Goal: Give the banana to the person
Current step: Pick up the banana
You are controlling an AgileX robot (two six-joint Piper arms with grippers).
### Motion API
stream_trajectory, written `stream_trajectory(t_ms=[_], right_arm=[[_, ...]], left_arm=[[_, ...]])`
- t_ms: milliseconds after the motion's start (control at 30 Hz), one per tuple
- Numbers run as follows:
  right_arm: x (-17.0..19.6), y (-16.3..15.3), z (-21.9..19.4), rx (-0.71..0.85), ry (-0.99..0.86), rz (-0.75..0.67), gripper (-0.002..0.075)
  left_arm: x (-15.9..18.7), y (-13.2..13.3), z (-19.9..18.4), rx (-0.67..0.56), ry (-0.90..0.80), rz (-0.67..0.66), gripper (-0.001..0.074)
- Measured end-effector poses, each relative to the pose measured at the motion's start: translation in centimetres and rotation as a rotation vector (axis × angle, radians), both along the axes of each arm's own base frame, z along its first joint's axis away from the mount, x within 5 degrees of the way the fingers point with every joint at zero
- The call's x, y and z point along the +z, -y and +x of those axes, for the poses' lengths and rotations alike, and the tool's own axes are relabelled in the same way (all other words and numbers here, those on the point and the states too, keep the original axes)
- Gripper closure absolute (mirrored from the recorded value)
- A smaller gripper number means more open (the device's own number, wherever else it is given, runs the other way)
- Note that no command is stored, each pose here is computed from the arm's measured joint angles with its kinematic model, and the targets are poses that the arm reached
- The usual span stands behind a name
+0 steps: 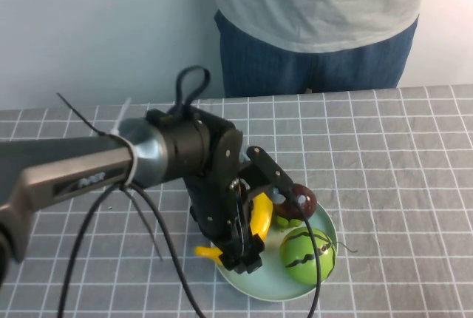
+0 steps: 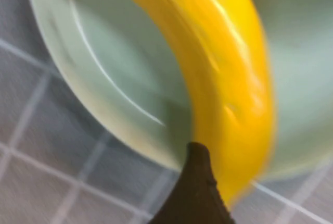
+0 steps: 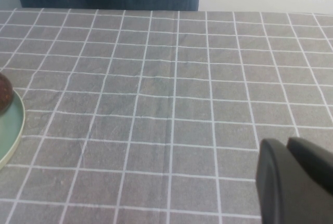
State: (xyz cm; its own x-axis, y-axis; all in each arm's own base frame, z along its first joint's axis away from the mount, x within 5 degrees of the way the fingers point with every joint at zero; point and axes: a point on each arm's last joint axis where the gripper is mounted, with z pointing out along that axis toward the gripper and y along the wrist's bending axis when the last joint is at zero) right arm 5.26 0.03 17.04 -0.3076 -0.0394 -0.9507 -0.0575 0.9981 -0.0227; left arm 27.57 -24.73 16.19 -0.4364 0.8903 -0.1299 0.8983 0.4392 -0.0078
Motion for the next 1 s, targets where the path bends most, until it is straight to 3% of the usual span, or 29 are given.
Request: stream_trajectory(t_ms=[167,500,733,867,1000], right_arm=[[0.0,0.0,0.0,0.000,0.000,0.000,0.0732],[0.0,0.0,0.0,0.000,0.000,0.000,0.0732],[0.0,0.0,0.0,0.000,0.000,0.000,0.0732],[0.0,0.0,0.0,0.000,0.000,0.000,0.0732],[0.0,0.0,0.0,0.000,0.000,0.000,0.0732]], left_arm=[[-1.8,0.4,0.9,-0.021,0.047,-0.005,0.0242],[-4.7,0.8,1.4,-0.034,0.044,0.015,0.0318],[-5.0,0.8,1.5,-0.008,0.043,0.014,0.0455],[-3.9,0.9,1.4,-0.001,0.060,-0.003,0.0455],[1.2,0.9,0.5,0.029,0.129,-0.078,0.0455]])
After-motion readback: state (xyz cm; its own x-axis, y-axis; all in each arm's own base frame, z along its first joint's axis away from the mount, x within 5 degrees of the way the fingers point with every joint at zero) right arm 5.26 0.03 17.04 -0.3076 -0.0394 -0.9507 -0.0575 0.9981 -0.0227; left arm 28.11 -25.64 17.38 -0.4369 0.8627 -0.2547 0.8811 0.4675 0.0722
